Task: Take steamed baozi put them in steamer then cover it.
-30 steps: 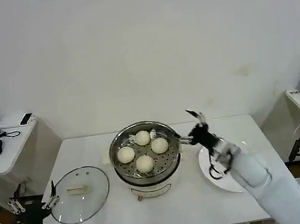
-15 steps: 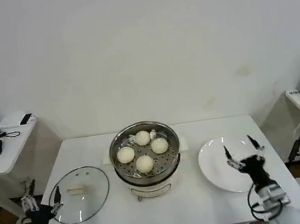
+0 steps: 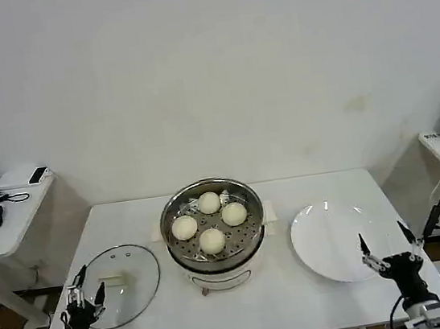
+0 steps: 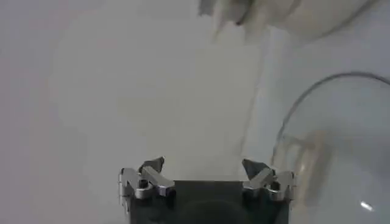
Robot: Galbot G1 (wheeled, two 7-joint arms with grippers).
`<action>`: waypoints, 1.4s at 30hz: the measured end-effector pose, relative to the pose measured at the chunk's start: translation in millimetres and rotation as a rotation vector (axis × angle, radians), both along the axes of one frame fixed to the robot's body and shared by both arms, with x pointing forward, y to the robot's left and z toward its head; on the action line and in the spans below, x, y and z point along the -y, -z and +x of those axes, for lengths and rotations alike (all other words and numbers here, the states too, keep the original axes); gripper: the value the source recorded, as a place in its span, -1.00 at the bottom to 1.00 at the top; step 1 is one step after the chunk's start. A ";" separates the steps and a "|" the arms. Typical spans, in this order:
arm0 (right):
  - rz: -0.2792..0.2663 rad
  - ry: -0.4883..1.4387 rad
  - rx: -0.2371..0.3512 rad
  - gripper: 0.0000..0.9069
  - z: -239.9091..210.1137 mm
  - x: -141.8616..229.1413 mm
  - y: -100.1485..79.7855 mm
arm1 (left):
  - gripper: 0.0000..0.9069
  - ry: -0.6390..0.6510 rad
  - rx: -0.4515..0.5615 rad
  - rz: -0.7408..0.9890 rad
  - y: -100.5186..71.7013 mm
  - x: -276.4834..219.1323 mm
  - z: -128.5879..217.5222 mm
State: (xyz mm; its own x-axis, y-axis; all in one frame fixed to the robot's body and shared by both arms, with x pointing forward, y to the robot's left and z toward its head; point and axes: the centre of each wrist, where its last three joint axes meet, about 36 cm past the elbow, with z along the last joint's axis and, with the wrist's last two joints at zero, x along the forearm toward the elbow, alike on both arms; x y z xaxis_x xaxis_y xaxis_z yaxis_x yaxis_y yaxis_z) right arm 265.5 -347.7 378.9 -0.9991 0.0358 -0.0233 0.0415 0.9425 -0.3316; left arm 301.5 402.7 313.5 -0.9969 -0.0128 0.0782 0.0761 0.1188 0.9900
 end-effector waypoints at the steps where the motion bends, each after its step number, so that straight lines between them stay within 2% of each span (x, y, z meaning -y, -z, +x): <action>1: 0.002 0.005 -0.001 1.00 -1.7 0.5 0.6 | 1.00 0.006 -0.009 0.012 2.0 0.0 0.5; 15: 0.008 0.040 -0.025 1.00 -18.0 2.7 6.8 | 1.00 0.053 -0.077 0.127 17.6 -5.8 13.6; 39: 0.021 0.061 -0.057 1.00 -31.9 -6.1 19.0 | 1.00 0.061 -0.080 0.187 29.7 -13.9 70.2; 41: 0.022 0.062 -0.058 1.00 -32.1 -6.6 19.2 | 0.51 0.062 -0.078 0.187 30.9 -13.9 74.3; 42: 0.023 0.064 -0.057 1.00 -32.1 -6.8 19.4 | -0.02 0.061 -0.077 0.188 31.2 -14.1 76.6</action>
State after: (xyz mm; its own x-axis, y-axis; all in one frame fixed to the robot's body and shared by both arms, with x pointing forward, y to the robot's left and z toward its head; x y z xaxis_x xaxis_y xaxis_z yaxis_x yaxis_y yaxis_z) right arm 233.4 -340.9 359.5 -0.9944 0.0993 0.0353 0.0833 0.9460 -0.3133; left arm 378.1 416.8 282.3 -0.9874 0.0261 0.1560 0.1537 -0.0749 0.9853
